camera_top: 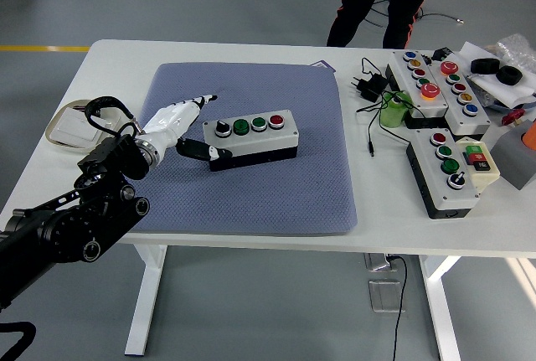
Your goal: Pick up the button,place it on the desk,press the button,press the button
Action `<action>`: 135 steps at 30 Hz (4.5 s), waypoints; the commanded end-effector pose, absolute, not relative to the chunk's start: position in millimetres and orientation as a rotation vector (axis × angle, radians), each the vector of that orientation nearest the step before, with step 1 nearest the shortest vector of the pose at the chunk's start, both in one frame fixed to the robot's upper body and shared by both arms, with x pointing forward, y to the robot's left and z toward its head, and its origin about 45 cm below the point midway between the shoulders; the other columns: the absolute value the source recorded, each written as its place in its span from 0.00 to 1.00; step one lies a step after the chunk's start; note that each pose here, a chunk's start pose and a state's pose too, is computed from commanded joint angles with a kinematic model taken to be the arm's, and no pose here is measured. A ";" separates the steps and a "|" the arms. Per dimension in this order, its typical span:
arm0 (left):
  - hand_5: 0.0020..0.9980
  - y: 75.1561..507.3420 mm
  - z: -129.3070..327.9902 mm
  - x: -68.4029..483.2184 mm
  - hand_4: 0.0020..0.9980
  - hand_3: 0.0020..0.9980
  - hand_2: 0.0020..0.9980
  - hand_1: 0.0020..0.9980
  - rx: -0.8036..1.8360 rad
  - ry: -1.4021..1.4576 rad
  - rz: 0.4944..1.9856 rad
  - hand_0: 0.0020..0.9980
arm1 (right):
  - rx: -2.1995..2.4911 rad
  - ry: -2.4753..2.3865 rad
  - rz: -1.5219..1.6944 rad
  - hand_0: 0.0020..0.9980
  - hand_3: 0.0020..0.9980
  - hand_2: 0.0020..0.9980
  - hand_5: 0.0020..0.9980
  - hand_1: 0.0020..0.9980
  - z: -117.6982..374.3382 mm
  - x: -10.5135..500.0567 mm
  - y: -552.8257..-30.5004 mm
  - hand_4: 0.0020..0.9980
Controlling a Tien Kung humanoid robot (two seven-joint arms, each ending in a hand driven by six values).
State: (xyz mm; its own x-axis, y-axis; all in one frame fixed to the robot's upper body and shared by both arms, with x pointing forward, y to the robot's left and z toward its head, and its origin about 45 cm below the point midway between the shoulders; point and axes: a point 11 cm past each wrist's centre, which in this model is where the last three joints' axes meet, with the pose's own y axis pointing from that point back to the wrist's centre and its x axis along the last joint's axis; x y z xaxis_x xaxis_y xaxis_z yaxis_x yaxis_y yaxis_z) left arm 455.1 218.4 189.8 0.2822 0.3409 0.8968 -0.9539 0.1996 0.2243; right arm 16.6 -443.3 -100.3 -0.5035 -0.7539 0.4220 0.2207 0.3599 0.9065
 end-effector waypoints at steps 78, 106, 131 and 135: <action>0.00 141.2 239.9 439.2 0.64 0.81 0.01 0.00 0.996 -0.955 0.826 0.00 | 0.492 -1.694 -1.300 0.65 0.59 0.55 0.39 0.51 -99.3 25.1 -444.1 0.27; 0.00 147.3 216.1 438.9 0.62 0.81 0.01 0.00 1.069 -0.906 0.779 0.00 | 0.477 -1.678 -1.299 0.65 0.59 0.55 0.39 0.51 -99.6 16.9 -444.4 0.27; 0.00 130.3 229.5 447.0 0.60 0.89 0.02 0.00 0.962 -0.911 0.889 0.00 | 0.491 -1.682 -1.292 0.65 0.59 0.55 0.38 0.51 -99.1 22.7 -444.8 0.27; 0.00 131.3 224.1 447.3 0.60 0.89 0.02 0.00 0.976 -0.899 0.883 0.00 | 0.492 -1.683 -1.292 0.65 0.59 0.55 0.38 0.51 -99.0 23.1 -445.2 0.27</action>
State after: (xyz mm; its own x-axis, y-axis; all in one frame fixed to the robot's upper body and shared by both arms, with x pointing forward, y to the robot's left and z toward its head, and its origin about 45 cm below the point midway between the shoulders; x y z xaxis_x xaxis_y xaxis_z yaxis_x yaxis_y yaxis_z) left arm 447.3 131.3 224.1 0.3603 0.2006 0.9110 -0.9072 0.3028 0.2922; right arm 23.1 -445.2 -99.0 -0.4906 -0.7612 0.4241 0.2128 0.3673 0.9054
